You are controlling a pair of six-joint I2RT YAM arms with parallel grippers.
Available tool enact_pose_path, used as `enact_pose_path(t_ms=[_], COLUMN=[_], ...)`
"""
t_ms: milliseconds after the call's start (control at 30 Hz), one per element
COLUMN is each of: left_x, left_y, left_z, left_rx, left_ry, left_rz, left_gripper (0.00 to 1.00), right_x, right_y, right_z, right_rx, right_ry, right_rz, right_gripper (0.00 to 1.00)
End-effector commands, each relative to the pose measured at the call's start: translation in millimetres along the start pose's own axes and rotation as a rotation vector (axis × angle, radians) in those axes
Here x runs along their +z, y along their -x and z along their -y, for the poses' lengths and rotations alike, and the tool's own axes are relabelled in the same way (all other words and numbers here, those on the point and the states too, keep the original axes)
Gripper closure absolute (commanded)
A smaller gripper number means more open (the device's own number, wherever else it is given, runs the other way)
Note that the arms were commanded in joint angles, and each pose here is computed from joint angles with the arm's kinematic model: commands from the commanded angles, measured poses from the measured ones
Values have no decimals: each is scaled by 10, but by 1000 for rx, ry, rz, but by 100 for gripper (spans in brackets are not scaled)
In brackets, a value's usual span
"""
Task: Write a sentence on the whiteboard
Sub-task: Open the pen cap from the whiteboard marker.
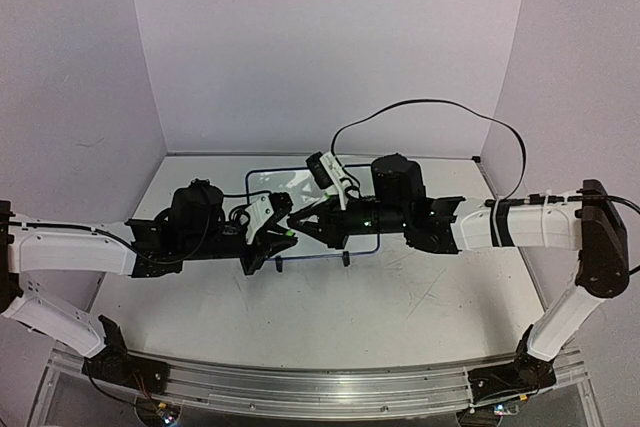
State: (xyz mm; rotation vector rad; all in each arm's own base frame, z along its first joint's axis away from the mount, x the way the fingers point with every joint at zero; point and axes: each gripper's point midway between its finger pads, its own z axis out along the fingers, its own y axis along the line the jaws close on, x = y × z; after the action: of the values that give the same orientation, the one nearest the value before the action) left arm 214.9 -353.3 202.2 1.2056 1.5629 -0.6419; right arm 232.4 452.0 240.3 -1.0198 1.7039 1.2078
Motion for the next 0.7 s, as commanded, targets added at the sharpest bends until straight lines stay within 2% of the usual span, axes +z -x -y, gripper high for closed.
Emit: enact_pose_path(t_ms=[0, 167, 433, 667], left_x=[-75, -42, 28, -65], left_y=[357, 338, 166, -52], left_z=[-190, -268, -160, -130], left_rx=[29, -16, -41, -79], left_ry=[85, 123, 63, 78], left_rz=[76, 58, -10, -44], left_gripper=[100, 100, 100, 100], right_x=[-67, -87, -255, -1041], right_y=[108, 133, 355, 846], right_z=[-216, -152, -63, 216], right_rx=[1, 32, 47, 75], right_ry=[81, 40, -51, -184], right_rz=[8, 21, 110, 276], right_gripper=[100, 100, 100, 100])
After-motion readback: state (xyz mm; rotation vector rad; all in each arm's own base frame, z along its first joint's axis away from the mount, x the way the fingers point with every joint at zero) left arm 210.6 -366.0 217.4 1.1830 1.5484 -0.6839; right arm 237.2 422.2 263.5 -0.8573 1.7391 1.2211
